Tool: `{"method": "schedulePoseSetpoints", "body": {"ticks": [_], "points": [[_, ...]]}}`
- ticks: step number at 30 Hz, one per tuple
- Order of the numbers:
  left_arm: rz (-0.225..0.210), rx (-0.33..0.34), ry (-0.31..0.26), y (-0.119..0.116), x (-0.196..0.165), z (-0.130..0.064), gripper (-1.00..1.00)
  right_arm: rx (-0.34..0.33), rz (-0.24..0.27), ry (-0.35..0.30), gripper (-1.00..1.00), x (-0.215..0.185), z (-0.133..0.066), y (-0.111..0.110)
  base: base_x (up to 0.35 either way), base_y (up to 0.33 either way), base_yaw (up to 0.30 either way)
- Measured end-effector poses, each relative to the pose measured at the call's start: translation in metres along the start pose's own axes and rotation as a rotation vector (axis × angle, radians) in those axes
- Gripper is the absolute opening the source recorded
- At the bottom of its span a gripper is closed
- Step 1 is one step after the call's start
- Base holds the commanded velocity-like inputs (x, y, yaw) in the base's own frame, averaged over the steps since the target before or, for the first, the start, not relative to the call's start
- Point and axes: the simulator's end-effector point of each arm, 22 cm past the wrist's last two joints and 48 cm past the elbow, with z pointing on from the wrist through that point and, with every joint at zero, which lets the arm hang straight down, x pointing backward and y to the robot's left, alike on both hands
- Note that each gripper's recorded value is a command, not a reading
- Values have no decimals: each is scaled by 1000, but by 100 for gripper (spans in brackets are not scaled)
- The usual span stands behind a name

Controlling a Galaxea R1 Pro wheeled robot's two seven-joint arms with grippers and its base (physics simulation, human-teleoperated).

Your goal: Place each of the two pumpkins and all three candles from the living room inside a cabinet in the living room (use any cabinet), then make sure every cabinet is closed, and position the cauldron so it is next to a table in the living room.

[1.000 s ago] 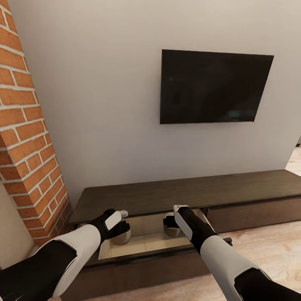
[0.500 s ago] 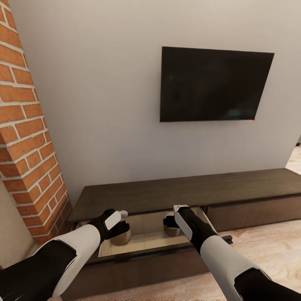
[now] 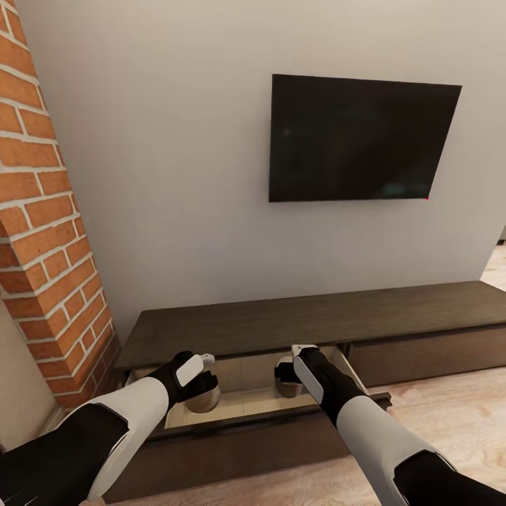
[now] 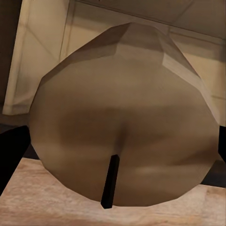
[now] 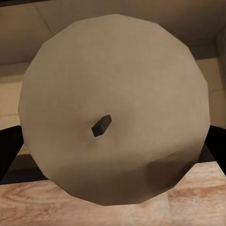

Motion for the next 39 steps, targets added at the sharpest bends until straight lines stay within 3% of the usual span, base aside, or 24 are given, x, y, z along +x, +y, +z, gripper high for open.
{"method": "schedulePoseSetpoints", "body": {"ticks": [21,39], "points": [[2,26,0,-7,1,0,-100,0,-2,-1,-100,0,0,0,64,0,0],[5,21,25,-6,9,12,-100,0,0,24,-100,9,11,0,34,0,0]]}}
